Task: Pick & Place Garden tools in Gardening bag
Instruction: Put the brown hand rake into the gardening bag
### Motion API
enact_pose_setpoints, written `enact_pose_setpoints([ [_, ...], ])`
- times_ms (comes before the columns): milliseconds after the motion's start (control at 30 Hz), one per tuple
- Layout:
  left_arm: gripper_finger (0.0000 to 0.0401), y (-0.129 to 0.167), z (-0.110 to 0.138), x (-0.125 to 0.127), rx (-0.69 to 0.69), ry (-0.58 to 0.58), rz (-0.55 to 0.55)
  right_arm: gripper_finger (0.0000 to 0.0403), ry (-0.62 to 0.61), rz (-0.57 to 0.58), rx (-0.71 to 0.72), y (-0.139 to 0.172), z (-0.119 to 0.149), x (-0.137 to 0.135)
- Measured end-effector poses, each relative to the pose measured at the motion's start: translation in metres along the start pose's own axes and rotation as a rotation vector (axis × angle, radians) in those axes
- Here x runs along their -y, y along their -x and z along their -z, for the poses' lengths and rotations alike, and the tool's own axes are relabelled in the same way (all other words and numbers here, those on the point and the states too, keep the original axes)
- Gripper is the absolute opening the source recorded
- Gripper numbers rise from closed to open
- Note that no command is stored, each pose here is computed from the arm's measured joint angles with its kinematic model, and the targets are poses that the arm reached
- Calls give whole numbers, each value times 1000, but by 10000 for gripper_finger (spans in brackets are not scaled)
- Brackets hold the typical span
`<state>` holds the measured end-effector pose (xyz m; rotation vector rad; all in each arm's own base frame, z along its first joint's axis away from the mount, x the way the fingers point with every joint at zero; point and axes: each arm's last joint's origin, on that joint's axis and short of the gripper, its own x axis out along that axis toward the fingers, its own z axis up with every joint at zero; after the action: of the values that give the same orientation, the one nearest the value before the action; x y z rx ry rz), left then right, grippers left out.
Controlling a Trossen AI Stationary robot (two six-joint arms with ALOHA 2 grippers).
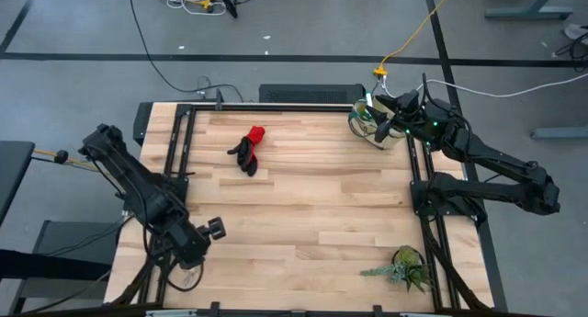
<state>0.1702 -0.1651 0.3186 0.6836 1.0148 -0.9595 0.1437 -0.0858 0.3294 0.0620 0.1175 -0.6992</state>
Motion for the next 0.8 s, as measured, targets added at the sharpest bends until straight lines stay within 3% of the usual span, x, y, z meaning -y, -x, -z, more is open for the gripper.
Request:
enact_pose_setpoints([
  [367, 115, -7, 3, 0, -81, 22, 6, 222, 0, -8, 4, 0, 0, 0],
  [800, 115, -9, 0, 3, -83, -40, -2, 222, 1, -54, 4, 0, -1, -2],
])
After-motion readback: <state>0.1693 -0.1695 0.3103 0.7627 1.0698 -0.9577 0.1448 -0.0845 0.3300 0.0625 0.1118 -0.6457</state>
